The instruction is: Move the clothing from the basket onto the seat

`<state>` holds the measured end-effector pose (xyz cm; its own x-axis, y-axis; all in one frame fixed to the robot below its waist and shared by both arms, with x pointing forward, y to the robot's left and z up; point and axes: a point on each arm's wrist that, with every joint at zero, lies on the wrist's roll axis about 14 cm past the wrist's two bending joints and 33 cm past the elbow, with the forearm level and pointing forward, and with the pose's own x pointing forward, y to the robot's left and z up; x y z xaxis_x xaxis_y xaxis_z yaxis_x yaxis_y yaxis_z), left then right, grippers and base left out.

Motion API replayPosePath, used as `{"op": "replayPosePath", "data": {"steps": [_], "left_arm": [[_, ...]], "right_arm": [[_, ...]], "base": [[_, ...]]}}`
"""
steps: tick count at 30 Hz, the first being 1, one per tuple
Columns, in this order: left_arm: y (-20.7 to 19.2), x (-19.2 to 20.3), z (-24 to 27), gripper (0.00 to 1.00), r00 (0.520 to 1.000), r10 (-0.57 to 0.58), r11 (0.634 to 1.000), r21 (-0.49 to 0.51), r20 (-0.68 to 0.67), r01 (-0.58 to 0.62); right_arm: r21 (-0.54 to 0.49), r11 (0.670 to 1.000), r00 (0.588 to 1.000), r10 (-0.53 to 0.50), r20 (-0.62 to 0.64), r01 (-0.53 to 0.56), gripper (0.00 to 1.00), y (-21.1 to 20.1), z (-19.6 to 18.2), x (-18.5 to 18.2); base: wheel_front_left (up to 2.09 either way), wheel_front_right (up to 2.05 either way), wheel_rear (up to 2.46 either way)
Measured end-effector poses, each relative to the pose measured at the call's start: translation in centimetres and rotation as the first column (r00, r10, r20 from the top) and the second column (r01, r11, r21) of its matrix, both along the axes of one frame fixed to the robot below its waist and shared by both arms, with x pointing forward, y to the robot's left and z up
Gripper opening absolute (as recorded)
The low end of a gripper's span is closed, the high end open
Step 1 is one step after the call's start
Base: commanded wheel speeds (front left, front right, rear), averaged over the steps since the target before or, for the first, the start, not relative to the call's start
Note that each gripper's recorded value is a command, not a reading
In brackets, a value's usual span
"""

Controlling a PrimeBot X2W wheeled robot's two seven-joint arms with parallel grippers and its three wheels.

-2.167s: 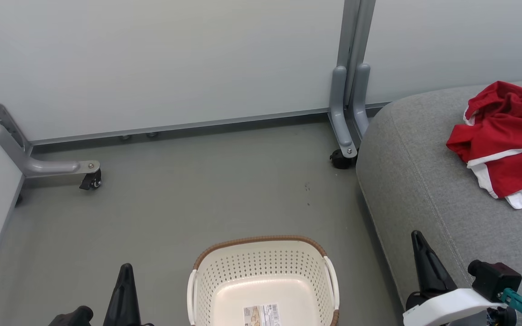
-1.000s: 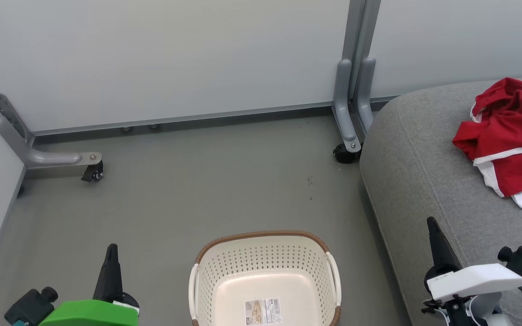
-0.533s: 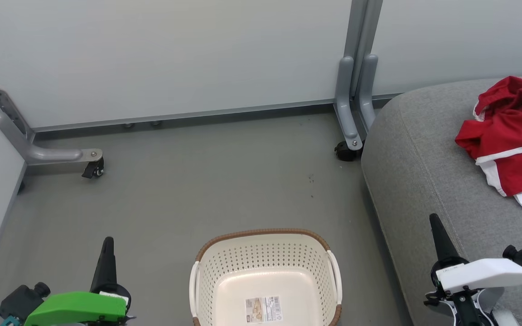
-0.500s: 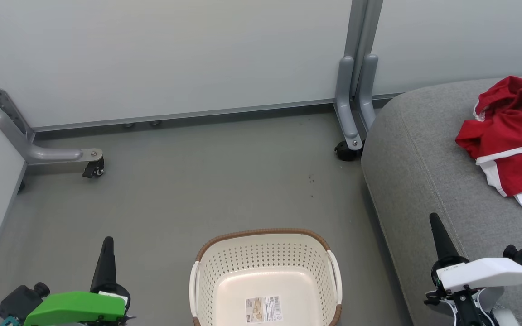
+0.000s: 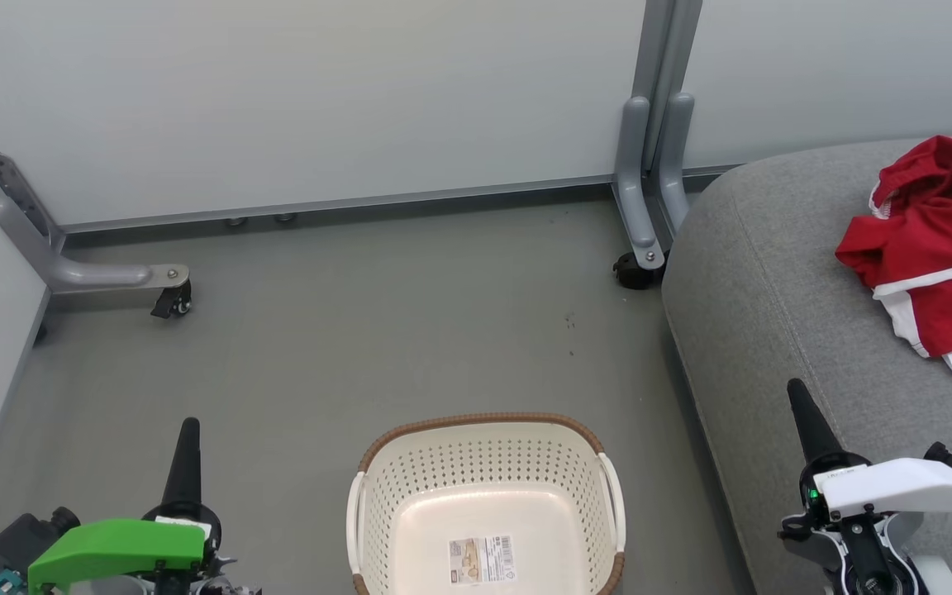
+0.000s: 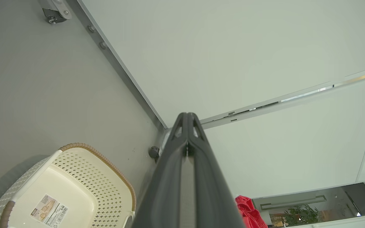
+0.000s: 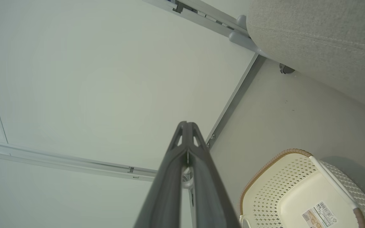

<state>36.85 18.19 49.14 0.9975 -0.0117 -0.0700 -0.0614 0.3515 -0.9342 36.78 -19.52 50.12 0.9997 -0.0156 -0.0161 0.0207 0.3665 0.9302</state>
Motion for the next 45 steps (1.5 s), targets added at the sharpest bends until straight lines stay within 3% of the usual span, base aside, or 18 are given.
{"op": "replayPosePath", "data": {"steps": [21, 45], "left_arm": [[0.8, 0.9, 0.6, 0.0, 1.0, 0.013, 0.985, -0.174, 0.02, -0.009], [1.6, 1.8, 1.2, 0.0, 0.998, 0.03, 0.941, -0.337, 0.047, -0.013]], "right_arm": [[0.182, 0.983, 1.0, 0.005, 0.0, -0.004, 0.0, -0.3, 0.1, 0.9], [0.351, 0.936, 1.0, 0.007, 0.011, -0.01, 0.0, -0.5, 0.3, 1.9]], "base": [[0.0, 0.0, 0.0], [0.0, 0.0, 0.0]]}}
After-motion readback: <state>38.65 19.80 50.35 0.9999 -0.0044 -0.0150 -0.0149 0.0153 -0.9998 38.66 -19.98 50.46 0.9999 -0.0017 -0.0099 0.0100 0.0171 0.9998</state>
